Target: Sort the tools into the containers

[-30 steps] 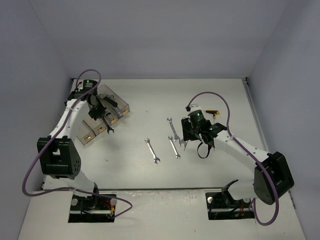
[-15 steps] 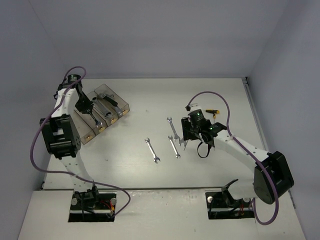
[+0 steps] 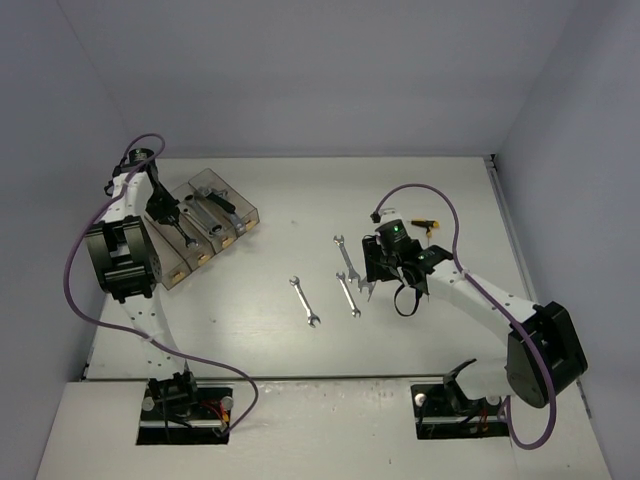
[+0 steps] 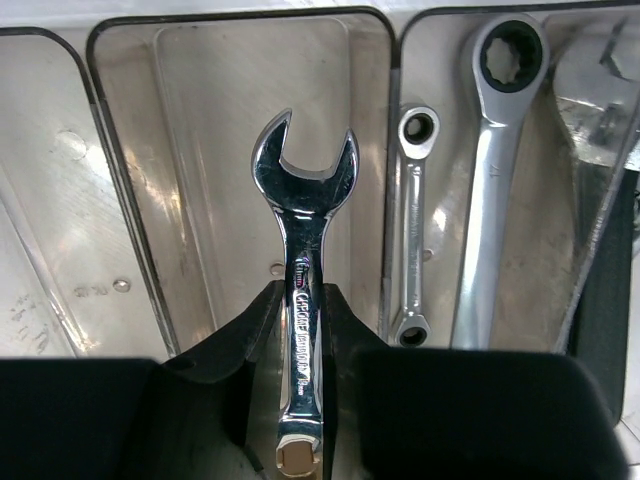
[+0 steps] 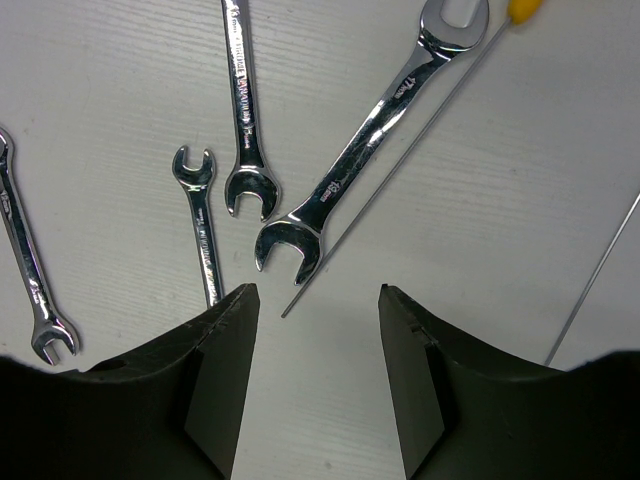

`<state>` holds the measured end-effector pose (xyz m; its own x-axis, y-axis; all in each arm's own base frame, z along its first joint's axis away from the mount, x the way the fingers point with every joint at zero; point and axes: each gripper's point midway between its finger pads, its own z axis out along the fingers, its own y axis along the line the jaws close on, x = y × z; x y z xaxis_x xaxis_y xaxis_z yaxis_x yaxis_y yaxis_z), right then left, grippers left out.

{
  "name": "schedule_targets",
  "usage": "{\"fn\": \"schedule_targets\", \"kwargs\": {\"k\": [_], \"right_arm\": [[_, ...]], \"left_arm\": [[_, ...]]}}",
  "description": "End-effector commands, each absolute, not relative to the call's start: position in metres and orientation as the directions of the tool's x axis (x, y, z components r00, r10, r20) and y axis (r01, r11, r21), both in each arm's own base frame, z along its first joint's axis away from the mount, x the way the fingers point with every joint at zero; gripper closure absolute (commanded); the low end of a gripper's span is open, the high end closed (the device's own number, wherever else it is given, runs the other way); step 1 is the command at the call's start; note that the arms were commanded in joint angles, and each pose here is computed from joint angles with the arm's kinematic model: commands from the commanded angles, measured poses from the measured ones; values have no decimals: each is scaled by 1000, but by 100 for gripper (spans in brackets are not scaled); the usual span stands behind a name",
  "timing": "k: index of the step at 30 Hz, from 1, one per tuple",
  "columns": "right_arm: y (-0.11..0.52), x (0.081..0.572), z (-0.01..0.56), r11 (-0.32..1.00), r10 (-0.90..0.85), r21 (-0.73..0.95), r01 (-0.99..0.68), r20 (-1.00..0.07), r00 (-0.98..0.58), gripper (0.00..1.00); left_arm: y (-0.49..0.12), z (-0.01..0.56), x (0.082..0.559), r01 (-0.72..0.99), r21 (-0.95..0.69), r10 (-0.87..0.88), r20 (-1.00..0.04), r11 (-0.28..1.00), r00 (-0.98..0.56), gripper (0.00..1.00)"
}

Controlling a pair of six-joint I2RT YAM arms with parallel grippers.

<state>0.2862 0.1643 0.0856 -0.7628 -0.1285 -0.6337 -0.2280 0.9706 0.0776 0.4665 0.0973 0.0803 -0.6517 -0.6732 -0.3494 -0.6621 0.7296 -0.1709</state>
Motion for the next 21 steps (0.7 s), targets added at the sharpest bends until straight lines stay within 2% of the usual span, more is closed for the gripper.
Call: {"fn": "schedule_targets", "kwargs": {"k": [1,6,7,16,21], "right_arm": [[169,297,97,970,-123,79,-230,-658,-743,51],[168,299,98,972,-124,71,-226,-660,-741,51],[168,298,97,971,-123,73,-226,-659,-742,51],[168,296,97,971,-118,80,-224,-656,-745,51],[168,298,101,971,-116,78,-224,-665,-737,51]], "left_arm": [[103,99,475,-642,-192,-657,-392,743,-644,100],[103,88,471,-641,-178,-654,-373,747,-659,99],[103,92,472,-638,-183,-652,-379,748,-657,90],[100,134,464,-632,-206,-646,-449,747,-618,50],[67,189,446,-583,-270,-626,-519,766,-582,40]]}}
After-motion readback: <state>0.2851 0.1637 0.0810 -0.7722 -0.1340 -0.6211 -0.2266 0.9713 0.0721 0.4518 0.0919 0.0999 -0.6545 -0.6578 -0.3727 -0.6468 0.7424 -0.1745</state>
